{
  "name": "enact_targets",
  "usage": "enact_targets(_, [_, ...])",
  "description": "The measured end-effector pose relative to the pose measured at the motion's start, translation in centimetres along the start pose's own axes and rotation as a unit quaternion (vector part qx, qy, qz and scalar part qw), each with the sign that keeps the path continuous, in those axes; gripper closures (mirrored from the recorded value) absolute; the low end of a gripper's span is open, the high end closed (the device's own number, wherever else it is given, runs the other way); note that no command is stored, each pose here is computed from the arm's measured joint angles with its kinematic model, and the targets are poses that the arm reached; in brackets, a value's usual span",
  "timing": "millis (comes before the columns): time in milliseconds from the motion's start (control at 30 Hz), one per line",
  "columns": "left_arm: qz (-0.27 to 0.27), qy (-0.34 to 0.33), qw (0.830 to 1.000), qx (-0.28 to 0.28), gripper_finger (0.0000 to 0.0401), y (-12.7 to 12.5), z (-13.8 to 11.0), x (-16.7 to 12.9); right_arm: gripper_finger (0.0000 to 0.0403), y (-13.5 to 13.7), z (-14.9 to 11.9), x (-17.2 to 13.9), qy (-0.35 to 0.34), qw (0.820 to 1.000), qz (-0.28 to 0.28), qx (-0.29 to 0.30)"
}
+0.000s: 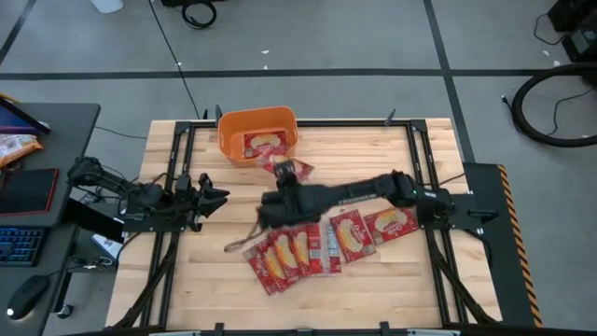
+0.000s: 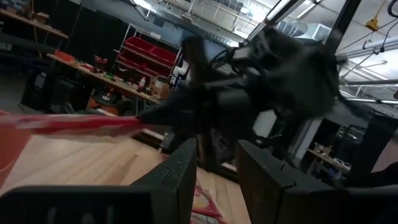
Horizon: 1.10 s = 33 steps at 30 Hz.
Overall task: Sort popcorn bags into baskets
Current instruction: Put the red popcorn bag into the orange bin
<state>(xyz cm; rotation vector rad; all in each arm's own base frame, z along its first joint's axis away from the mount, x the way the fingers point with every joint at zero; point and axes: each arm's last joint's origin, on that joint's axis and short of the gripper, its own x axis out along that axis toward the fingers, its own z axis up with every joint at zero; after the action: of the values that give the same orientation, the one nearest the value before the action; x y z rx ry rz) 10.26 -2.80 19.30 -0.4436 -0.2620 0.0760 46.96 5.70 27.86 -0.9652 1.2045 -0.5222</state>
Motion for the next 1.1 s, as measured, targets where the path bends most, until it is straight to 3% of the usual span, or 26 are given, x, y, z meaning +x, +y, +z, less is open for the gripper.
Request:
enact_targets(467, [0.001,0.041,0.999,0.012,0.0284,-0.4,0.5,0.3,0.0402,-7.1,0.1,8.5,-0.114,0.993,0.032,-0.020])
enact_targets(700, [0.008,0.068,0.996,0.055,0.0284,-0.4,0.5,0.3,0.0401,-10.0,-1.9,12.7,-0.171,0.982,0.075,-0.028])
enact_targets(900, [0.009,0.083,0.990,0.110,0.0284,-0.3,0.2,0.3,0.0398,-12.5,-4.1,16.0,-0.196,0.977,0.088,-0.001])
enact_targets(1100, [0.009,0.084,0.990,0.112,0.0284,-0.3,0.2,0.3,0.0374,-13.3,-5.9,18.3,-0.212,0.968,0.127,0.031])
